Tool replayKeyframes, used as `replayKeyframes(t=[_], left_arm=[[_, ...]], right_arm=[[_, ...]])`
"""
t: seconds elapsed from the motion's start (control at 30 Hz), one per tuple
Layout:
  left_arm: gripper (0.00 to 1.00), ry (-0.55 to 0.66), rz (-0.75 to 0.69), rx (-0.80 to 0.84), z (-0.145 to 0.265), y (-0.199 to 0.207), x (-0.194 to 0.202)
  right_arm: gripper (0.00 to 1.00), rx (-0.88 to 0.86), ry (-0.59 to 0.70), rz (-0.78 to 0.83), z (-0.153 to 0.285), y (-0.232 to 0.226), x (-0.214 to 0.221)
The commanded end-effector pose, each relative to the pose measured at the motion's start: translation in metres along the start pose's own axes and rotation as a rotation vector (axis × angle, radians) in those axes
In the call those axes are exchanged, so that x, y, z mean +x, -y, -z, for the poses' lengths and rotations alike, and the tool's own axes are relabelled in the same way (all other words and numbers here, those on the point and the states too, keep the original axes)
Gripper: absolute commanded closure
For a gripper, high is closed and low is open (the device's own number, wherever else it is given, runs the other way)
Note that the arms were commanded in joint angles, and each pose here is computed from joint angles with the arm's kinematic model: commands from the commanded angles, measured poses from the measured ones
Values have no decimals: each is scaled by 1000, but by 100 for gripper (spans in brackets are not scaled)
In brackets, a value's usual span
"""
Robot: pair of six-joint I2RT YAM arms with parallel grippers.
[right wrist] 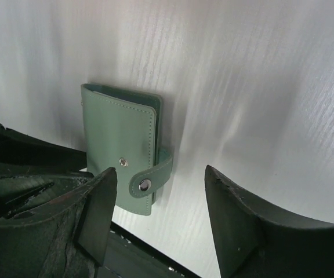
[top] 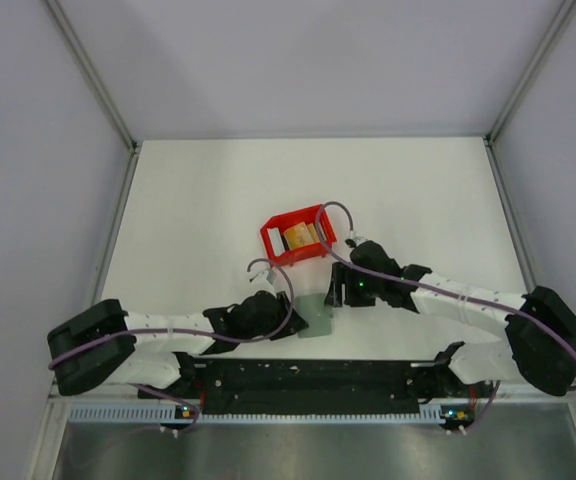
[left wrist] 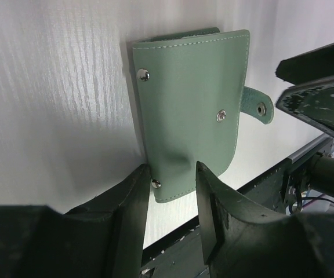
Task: Put the credit cards into the card holder
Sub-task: Close the card holder at the center of the board.
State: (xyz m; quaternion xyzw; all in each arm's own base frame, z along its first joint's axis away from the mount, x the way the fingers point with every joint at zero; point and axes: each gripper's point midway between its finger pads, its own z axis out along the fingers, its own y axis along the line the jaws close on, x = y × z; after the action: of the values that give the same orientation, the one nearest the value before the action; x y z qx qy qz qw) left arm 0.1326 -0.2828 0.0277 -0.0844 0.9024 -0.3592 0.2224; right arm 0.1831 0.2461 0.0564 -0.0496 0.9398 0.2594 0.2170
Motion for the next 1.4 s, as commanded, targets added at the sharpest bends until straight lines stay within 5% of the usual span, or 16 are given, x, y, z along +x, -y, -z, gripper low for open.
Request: replayKeyframes(t=[0.0, 0.27, 0.53, 1.07, 1.37], left_arm=[[57, 22, -21, -105, -6, -24, 3], [58, 28, -43, -162, -15, -22, -1], [59, 32, -44, -185, -14, -27, -2], [59, 35, -34, -158, -15, -27, -1], [59, 36, -36, -152, -15, -26, 0]], right_arm=[[39, -48, 40, 60, -7, -14, -18], [40, 43, 132, 213, 11, -15, -27], [63, 177, 129, 316, 17, -15, -27], [62, 247, 73, 357, 7, -14, -12], [92, 233, 78, 365, 8, -19, -15]])
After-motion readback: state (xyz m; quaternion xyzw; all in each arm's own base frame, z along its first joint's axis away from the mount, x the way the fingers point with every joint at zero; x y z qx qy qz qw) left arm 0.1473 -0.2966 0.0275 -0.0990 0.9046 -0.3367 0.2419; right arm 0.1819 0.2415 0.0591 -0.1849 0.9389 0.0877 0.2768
